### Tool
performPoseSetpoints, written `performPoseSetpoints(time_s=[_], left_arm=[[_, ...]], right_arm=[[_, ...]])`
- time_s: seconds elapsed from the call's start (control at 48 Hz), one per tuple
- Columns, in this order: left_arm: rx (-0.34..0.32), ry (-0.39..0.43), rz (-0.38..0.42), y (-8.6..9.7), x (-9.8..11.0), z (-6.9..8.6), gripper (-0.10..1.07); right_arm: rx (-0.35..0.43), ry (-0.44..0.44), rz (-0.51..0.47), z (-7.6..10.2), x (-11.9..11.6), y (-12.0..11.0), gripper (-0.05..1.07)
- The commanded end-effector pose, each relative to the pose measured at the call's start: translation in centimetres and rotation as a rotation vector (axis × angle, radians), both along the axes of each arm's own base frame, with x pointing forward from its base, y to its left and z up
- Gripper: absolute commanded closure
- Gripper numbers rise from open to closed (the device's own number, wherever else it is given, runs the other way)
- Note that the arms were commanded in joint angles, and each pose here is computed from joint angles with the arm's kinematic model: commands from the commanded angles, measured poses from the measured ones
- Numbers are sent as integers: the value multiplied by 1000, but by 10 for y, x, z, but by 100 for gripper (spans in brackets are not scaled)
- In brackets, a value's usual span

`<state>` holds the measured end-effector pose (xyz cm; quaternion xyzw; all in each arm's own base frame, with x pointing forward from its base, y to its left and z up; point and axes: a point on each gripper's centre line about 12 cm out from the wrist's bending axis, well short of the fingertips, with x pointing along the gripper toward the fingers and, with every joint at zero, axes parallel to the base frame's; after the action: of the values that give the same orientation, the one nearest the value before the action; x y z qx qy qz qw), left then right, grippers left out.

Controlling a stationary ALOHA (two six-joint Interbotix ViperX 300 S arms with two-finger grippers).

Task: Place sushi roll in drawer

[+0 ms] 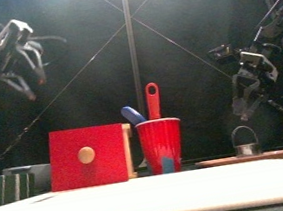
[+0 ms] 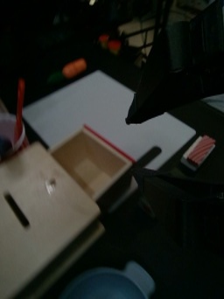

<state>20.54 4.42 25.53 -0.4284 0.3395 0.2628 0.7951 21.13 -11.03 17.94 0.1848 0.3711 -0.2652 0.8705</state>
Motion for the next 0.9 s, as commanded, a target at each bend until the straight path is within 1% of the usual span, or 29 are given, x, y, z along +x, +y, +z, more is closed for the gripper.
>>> performPoseSetpoints(time_s=[0.0, 0.083, 0.125, 0.25, 0.354, 0.5, 0.646, 0.75, 0.875], left_arm=[[37, 24, 2, -10, -1, -8, 14], [31, 30, 18, -21, -2, -18, 13], [21, 48, 36, -26, -4, -28, 13], [-14, 122, 97, -36, -6, -56, 13], [-27, 180, 108, -47, -3, -73, 10], [-44, 232, 98, -59, 4, -83, 5], [-57, 233, 61, -70, 16, -85, -3], [-79, 222, 47, -77, 23, -87, -4], [-129, 246, 39, -90, 26, -93, -4]], right_arm=[[-10, -24, 0, 5, 3, -1, 5], [-10, -24, 0, 5, 4, -2, 5], [-9, -23, 1, 4, 4, -2, 5], [-8, -22, 1, 2, 5, -2, 5], [-6, -18, 5, 0, 6, -2, 5], [-2, -9, 9, -2, 7, -1, 5], [2, -1, 11, -5, 8, -1, 5], [4, 3, 15, -6, 8, 0, 5], [7, 10, 20, -8, 7, 1, 5]])
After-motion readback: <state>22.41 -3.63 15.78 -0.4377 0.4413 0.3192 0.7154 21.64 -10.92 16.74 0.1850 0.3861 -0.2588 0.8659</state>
